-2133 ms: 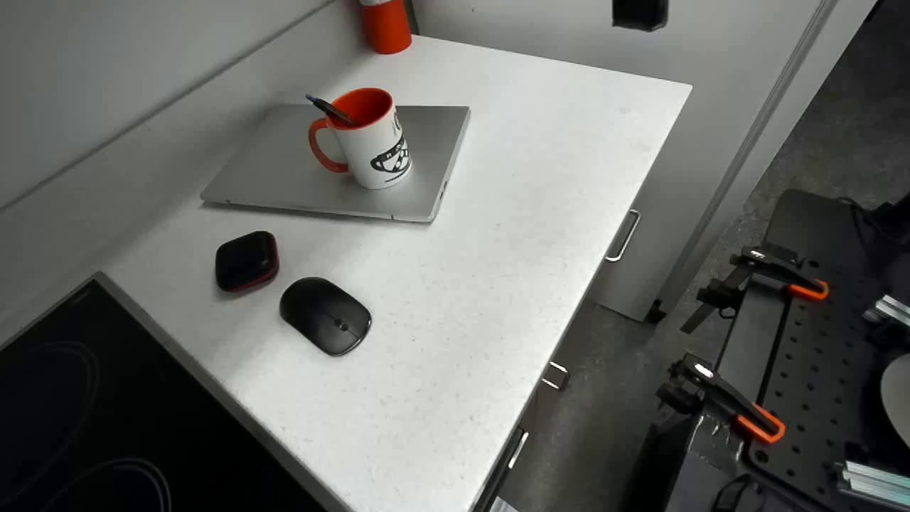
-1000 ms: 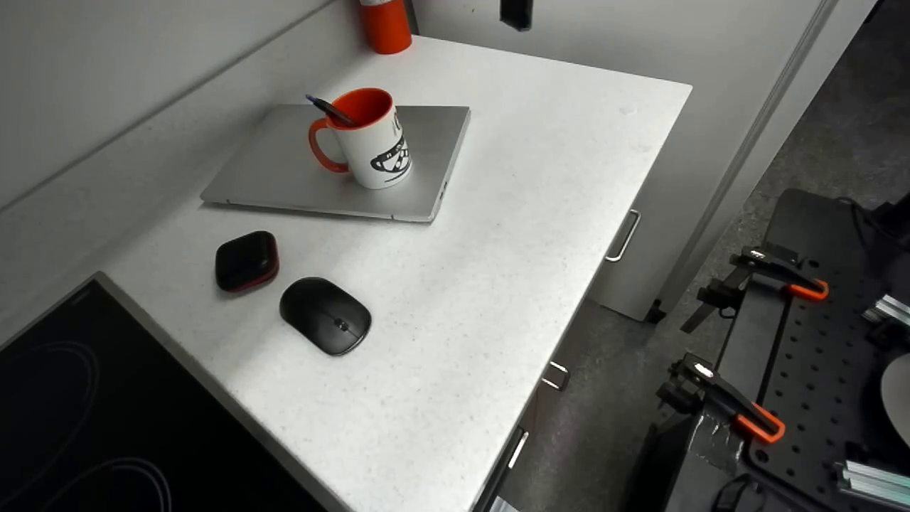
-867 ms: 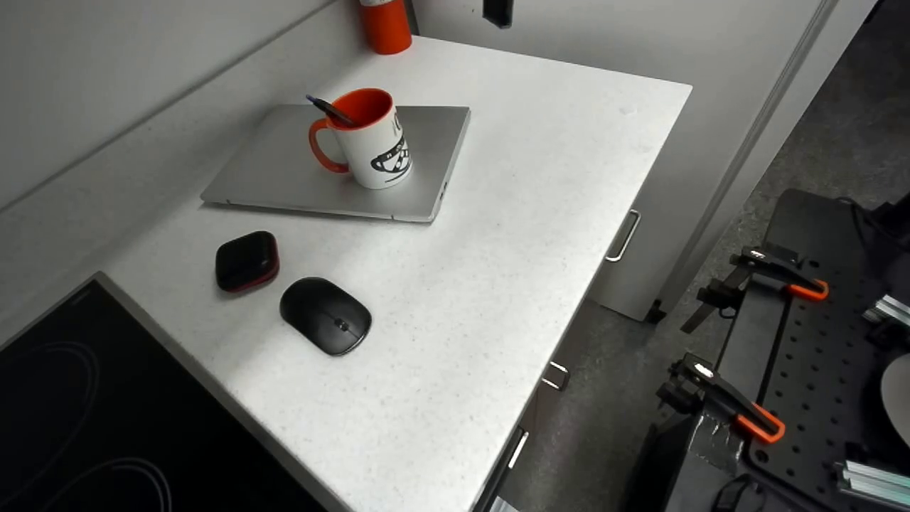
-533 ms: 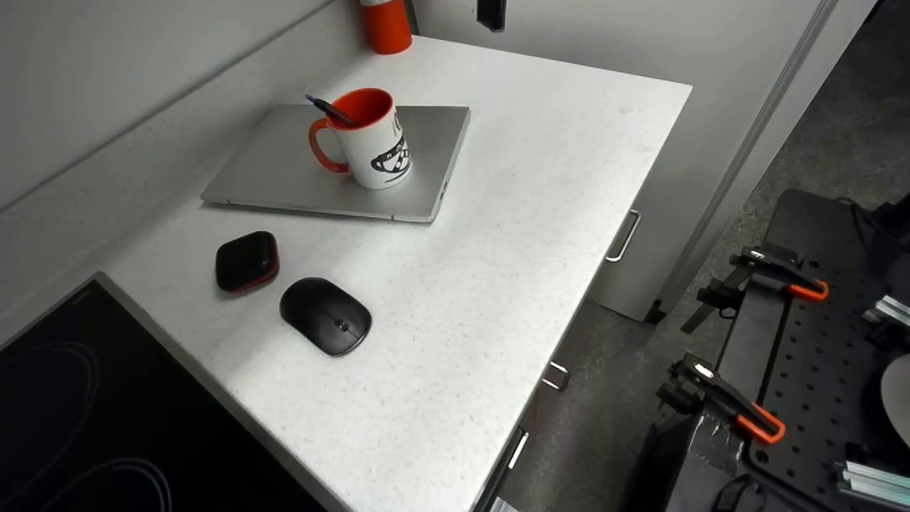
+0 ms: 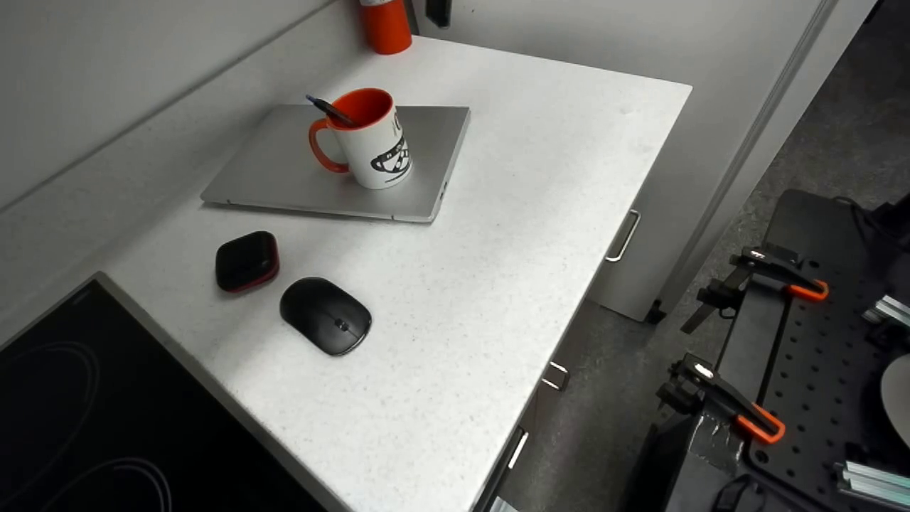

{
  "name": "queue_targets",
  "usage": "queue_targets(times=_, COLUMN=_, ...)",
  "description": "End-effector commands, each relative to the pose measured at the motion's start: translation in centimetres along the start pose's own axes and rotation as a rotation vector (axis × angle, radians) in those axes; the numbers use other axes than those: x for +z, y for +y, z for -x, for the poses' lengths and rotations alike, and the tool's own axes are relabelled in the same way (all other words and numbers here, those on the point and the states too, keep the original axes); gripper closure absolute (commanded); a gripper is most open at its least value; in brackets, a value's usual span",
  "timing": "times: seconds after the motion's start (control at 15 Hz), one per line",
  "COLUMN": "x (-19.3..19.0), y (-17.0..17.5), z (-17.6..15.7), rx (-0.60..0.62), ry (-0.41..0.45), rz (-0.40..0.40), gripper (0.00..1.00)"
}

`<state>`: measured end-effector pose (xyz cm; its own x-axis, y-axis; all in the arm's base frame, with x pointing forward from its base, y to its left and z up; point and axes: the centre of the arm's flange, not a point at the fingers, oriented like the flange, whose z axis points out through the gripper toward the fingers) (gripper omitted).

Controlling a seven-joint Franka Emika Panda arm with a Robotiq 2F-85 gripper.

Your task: Remove the pen from the cup

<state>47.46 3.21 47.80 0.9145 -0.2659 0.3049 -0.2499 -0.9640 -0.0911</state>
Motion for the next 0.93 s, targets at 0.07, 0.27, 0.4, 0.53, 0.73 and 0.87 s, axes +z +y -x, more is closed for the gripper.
queue_targets(times=0.07, x=4.2, y=-1.2, z=-6.2, rx=-0.161, ry=0.056, rz=-0.077, gripper=0.0)
queue_targets(times=0.27, x=5.9, y=-2.6, z=-8.7, rx=-0.241, ry=0.023, rz=-0.156, gripper=0.0)
queue_targets(times=0.4, x=5.7, y=-2.3, z=-6.2, rx=-0.211, ry=0.026, rz=-0.132, gripper=0.0)
queue_targets(times=0.53, x=6.5, y=-2.6, z=-6.6, rx=-0.218, ry=0.017, rz=-0.138, gripper=0.0)
queue_targets(times=0.73, x=6.4, y=-2.4, z=-6.5, rx=-0.216, ry=0.017, rz=-0.137, gripper=0.0)
queue_targets(times=0.87, x=7.1, y=-2.2, z=-6.8, rx=-0.265, ry=0.002, rz=-0.173, gripper=0.0)
